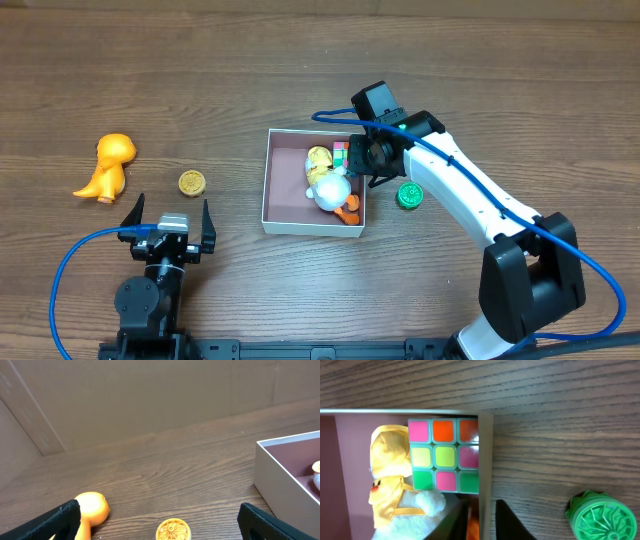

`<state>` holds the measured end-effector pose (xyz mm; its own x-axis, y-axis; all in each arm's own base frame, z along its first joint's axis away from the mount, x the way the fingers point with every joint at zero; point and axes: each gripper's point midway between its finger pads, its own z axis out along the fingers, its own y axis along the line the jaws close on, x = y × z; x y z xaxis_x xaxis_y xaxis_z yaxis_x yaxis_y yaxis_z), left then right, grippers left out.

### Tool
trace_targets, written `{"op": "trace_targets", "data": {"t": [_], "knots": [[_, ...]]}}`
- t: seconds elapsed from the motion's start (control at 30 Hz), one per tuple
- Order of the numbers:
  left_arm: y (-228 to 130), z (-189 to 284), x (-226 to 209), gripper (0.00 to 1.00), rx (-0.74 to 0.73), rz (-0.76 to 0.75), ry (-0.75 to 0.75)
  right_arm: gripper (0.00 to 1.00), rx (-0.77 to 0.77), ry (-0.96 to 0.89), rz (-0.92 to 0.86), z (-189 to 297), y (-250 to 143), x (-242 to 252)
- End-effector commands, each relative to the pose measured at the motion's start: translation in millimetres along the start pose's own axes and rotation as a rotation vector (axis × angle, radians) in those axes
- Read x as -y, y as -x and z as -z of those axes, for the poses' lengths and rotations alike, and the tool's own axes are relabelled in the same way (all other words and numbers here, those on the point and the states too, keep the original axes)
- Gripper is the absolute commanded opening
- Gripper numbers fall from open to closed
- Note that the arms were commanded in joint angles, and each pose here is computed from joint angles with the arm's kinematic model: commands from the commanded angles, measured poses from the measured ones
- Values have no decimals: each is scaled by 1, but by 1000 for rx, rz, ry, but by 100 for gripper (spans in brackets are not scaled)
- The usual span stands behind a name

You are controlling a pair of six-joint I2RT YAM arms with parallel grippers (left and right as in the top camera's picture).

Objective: Pack container
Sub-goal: 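Lift the right gripper and move it over the green lid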

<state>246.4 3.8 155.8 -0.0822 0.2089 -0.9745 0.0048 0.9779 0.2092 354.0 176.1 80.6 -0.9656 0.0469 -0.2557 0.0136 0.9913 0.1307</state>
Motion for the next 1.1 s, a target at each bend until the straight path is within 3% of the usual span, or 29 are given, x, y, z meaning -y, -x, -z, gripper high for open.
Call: {"op": "trace_targets", "data": {"t": [0.0,0.33,0.5,0.6,0.87,1.07], "knots": [[-3,0,-4,100,-7,11,18,36,9,-4,0,1,4,2],[-3,0,-4,100,-7,11,18,69,71,28,-29,58,45,-5],[-3,0,-4,100,-7,11,18,98,72,-21,-31,90,54,9],[-3,0,-4,100,-7,11,18,100,31,-93,-83,97,46,32],[-3,0,-4,100,-7,11,18,100,-122,-263,-431,107,16,121],[-3,0,-4,100,-7,11,18,100,-172,-278,-475,82,2,139]]}}
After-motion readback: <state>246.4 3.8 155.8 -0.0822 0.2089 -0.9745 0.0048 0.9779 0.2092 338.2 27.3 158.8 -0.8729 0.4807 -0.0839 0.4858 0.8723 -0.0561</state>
